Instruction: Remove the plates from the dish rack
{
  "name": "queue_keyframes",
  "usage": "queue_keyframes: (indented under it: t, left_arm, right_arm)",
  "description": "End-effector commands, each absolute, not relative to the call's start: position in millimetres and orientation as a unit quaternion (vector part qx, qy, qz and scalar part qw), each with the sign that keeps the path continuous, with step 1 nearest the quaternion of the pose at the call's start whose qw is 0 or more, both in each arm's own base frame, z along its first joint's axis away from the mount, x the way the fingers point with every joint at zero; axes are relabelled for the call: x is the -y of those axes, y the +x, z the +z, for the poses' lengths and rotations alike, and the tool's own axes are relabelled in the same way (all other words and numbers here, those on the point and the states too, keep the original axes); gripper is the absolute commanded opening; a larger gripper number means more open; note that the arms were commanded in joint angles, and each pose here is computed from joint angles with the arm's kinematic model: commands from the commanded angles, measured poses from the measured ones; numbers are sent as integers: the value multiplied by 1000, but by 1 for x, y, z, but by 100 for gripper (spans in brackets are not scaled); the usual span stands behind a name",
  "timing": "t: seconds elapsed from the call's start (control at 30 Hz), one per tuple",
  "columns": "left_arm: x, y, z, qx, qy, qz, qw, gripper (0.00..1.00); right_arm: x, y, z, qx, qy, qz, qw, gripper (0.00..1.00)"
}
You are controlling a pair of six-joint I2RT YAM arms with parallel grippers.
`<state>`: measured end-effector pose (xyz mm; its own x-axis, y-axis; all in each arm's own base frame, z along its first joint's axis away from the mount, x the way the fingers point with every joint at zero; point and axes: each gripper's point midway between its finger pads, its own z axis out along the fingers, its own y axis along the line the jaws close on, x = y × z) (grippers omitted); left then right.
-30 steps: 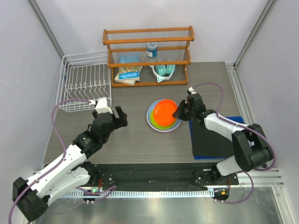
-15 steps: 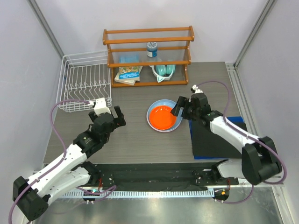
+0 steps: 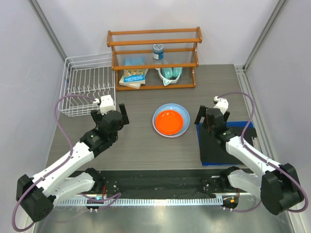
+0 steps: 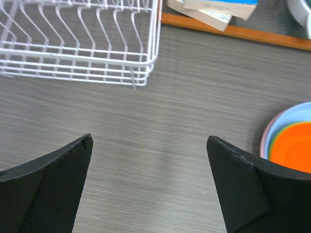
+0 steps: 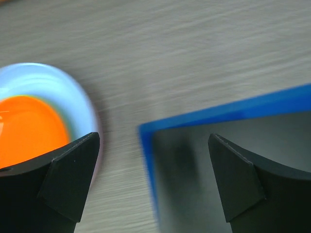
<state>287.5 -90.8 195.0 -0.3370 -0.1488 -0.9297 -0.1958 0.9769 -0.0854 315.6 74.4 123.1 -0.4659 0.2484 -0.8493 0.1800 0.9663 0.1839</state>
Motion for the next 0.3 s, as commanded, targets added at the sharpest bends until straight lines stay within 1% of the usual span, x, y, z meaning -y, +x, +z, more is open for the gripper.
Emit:
queue_keyframes:
  t: [0.0,0.03,0.1,0.17,0.2,0.27]
  left_arm:
    - [74,300,229,-777,-121,69,613,99]
    - [72,301,232,-772,-120,76,619,100]
    - [74,303,228,-770,-116,77,622,99]
    - [81,307,226,-772,-92,66,626,99]
    - [83,307,224,-773,-91,63,624,99]
    - [88,308,222,-775,-96,50,623,99]
  right_arm:
    - [-26,313,124,-806,150,-93,565,100]
    - [-24,316,131,-787,160,-97,589,100]
    - [-12,306,133,-780,168,-130,589,100]
    - [-8,303,133,-770,166,-134,601,100]
    - [-8,303,140,-759,173,-126,615,100]
    - [-4,299,139,-757,178,-132,615,100]
